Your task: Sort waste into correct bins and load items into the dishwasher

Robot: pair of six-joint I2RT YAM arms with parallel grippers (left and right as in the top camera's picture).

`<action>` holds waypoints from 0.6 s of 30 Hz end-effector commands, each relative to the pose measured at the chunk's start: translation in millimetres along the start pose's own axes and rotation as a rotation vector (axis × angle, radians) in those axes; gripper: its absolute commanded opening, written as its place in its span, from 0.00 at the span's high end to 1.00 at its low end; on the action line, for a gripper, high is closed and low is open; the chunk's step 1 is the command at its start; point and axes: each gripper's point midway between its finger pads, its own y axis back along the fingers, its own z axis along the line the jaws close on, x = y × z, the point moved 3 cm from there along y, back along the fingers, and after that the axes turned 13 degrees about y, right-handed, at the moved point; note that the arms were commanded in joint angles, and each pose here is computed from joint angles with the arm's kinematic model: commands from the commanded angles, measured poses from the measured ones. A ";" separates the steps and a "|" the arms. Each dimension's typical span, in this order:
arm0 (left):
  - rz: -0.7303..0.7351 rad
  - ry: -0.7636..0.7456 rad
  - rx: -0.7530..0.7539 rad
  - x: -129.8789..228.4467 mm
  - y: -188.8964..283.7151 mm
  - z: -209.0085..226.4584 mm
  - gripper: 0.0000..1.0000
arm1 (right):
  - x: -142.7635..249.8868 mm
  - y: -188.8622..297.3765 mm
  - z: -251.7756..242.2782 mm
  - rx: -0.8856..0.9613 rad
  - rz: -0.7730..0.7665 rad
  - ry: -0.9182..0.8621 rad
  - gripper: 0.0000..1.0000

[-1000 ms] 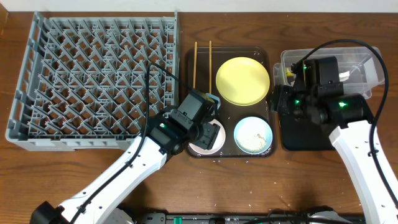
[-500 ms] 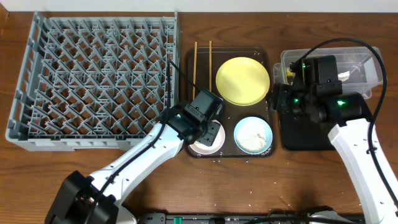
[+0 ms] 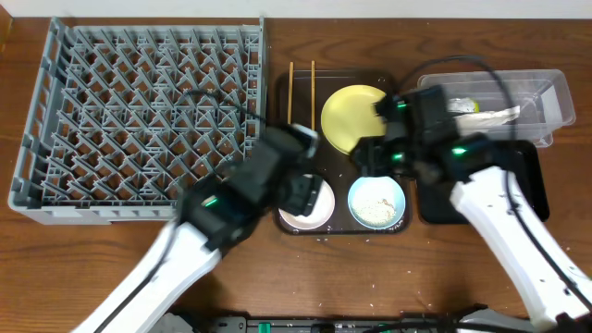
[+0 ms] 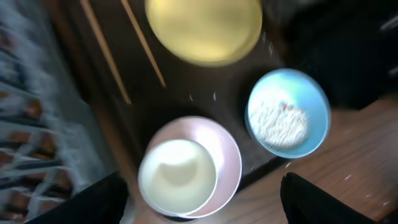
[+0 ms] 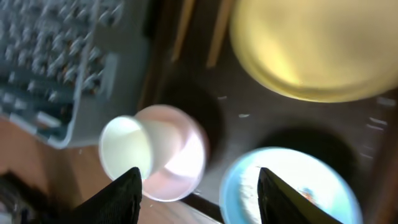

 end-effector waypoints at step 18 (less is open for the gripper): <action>-0.229 0.417 0.035 -27.6 90.0 69.7 0.13 | 52.1 -119.5 46.7 -0.034 0.291 0.157 0.89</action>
